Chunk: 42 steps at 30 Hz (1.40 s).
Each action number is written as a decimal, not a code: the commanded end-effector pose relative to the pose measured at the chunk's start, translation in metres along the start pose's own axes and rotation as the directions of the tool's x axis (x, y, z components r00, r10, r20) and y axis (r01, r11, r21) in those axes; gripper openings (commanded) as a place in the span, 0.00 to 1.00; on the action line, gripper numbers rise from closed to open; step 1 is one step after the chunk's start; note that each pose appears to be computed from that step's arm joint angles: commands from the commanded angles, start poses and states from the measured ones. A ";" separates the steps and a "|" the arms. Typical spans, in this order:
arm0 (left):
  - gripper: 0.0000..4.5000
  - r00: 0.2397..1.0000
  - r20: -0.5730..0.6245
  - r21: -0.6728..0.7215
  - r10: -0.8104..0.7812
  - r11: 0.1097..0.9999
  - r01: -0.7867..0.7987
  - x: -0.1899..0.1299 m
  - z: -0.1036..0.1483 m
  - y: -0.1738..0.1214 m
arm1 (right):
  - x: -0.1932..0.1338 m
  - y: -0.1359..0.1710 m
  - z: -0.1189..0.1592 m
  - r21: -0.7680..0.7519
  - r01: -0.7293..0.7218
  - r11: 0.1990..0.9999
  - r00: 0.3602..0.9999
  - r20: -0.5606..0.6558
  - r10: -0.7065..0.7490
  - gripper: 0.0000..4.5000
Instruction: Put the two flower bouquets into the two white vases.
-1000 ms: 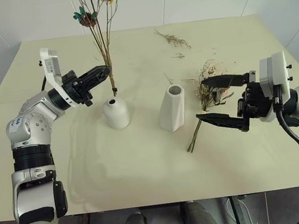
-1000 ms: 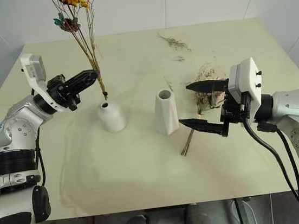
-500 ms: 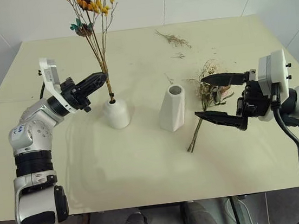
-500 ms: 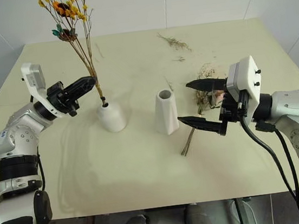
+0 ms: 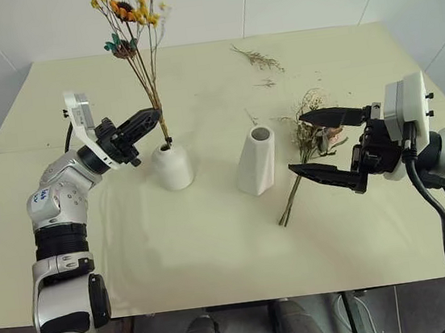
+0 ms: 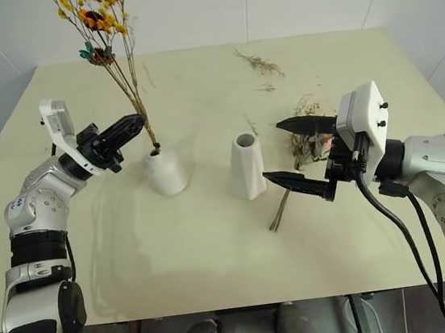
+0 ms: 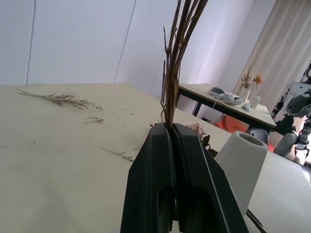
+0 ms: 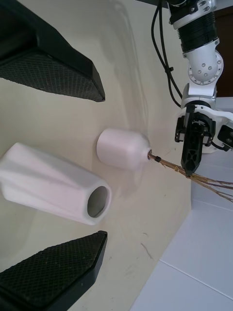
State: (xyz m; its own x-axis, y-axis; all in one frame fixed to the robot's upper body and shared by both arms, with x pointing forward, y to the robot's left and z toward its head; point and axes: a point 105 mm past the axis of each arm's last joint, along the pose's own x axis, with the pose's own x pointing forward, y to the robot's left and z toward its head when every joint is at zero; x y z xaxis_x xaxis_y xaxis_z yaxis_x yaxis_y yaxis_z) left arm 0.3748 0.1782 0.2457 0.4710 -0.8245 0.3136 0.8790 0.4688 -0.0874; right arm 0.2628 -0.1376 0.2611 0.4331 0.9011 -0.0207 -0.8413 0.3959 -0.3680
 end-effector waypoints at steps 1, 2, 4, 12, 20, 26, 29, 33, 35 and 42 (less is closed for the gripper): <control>0.01 1.000 0.016 0.050 -0.003 0.999 0.002 -0.006 0.017 0.000 | -0.002 0.002 0.012 -0.043 0.004 0.999 0.999 0.035 -0.003 1.00; 0.01 1.000 0.018 0.055 0.001 0.999 -0.002 -0.007 0.018 0.001 | -0.002 0.002 0.012 -0.043 0.004 0.999 0.999 0.036 -0.003 1.00; 0.01 1.000 0.029 0.056 0.004 0.998 -0.006 -0.007 0.022 0.001 | -0.002 0.002 0.012 -0.043 0.004 0.999 0.999 0.037 -0.003 1.00; 0.01 1.000 0.007 0.048 -0.003 0.999 0.003 -0.007 0.013 -0.001 | -0.002 0.002 0.012 -0.041 0.006 0.999 0.999 0.041 -0.004 1.00; 0.01 1.000 -0.014 0.031 -0.010 0.999 0.010 -0.004 -0.003 -0.002 | -0.001 0.002 0.012 -0.038 0.009 0.999 0.999 0.046 -0.008 1.00; 0.01 0.999 -0.041 0.038 -0.001 0.999 0.003 -0.008 -0.010 0.000 | -0.001 0.003 0.011 -0.038 0.015 0.999 0.999 0.046 -0.013 1.00; 0.01 0.999 -0.053 0.054 0.006 0.999 -0.003 -0.010 -0.012 0.001 | 0.000 0.002 0.012 -0.038 0.017 0.999 0.999 0.049 -0.015 1.00; 0.01 0.999 -0.048 0.073 0.024 0.997 -0.020 -0.012 -0.011 0.004 | 0.001 0.003 0.011 -0.034 0.020 0.999 0.998 0.054 -0.018 1.00; 0.01 0.999 -0.041 0.084 0.032 0.996 -0.029 -0.012 -0.010 0.005 | 0.001 0.003 0.011 -0.033 0.021 0.999 0.998 0.056 -0.019 1.00; 0.01 0.999 -0.040 0.108 0.036 0.994 -0.032 -0.014 -0.011 0.006 | 0.002 0.003 0.011 -0.032 0.021 0.999 0.998 0.059 -0.019 1.00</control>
State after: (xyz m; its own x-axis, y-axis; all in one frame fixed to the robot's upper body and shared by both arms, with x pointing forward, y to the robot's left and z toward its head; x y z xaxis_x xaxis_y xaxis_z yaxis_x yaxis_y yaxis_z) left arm 0.3766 0.1842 0.2251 0.5031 -0.8235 0.2622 0.8572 0.5140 -0.0304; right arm 0.2651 -0.1369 0.2596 0.4483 0.8939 0.0077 -0.8360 0.4223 -0.3504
